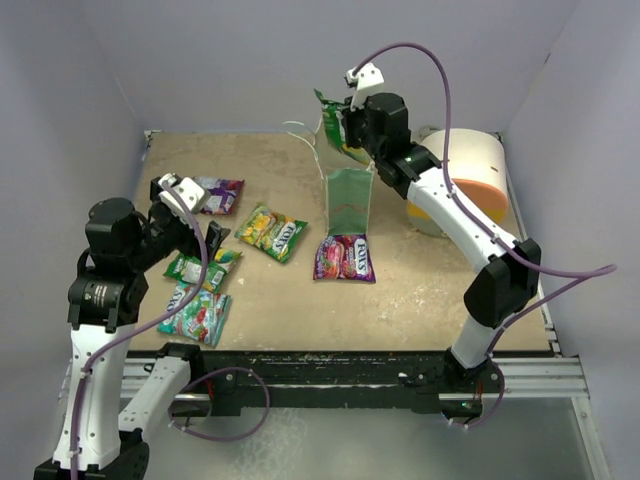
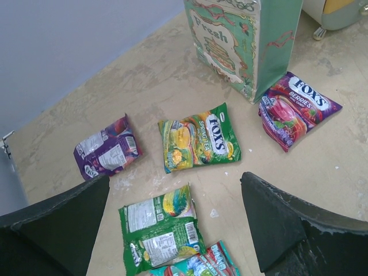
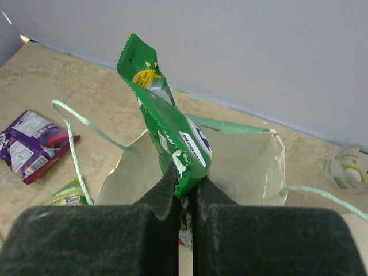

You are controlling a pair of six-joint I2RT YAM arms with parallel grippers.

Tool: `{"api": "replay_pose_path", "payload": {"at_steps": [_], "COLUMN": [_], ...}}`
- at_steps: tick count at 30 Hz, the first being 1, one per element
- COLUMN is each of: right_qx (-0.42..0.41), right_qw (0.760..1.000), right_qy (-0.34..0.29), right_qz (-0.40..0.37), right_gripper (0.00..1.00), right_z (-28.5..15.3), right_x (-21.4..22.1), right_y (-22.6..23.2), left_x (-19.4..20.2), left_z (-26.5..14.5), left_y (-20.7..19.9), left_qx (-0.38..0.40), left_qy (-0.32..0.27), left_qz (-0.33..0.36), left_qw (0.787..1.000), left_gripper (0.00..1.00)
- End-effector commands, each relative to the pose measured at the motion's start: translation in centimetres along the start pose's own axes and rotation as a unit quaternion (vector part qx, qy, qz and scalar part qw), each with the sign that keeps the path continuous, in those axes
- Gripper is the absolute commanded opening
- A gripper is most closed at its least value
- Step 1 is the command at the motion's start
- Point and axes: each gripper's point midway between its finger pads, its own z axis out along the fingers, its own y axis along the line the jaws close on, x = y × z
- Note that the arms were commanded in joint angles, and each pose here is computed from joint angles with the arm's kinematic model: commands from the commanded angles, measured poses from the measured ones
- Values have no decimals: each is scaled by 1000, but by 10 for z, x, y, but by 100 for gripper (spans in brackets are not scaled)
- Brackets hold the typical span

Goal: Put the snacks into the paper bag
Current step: Place the snack in the paper bag.

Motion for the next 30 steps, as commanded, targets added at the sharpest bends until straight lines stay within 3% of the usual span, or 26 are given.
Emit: {"api": "replay_pose_path", "payload": {"at_steps": [1, 18, 30], "right_qx": [17, 70, 83], "right_qw": [998, 997, 996], "right_qy": [-62, -16, -11], "right_qz": [23, 36, 35], "right_gripper": [0, 0, 0], "right_z": [-10, -7, -7], "right_x": [-37, 22, 30], "right_y": [-1, -16, -20], "left_x": [-11, -9, -10], "left_z": [1, 5, 1], "left_y": [1, -2, -4], "left_qx": [2, 17, 16], "left_qy": [-29, -32, -36], "left_qz": [2, -11, -8], "left_qw": [1000, 999, 999], "left_gripper": [99, 99, 99]}}
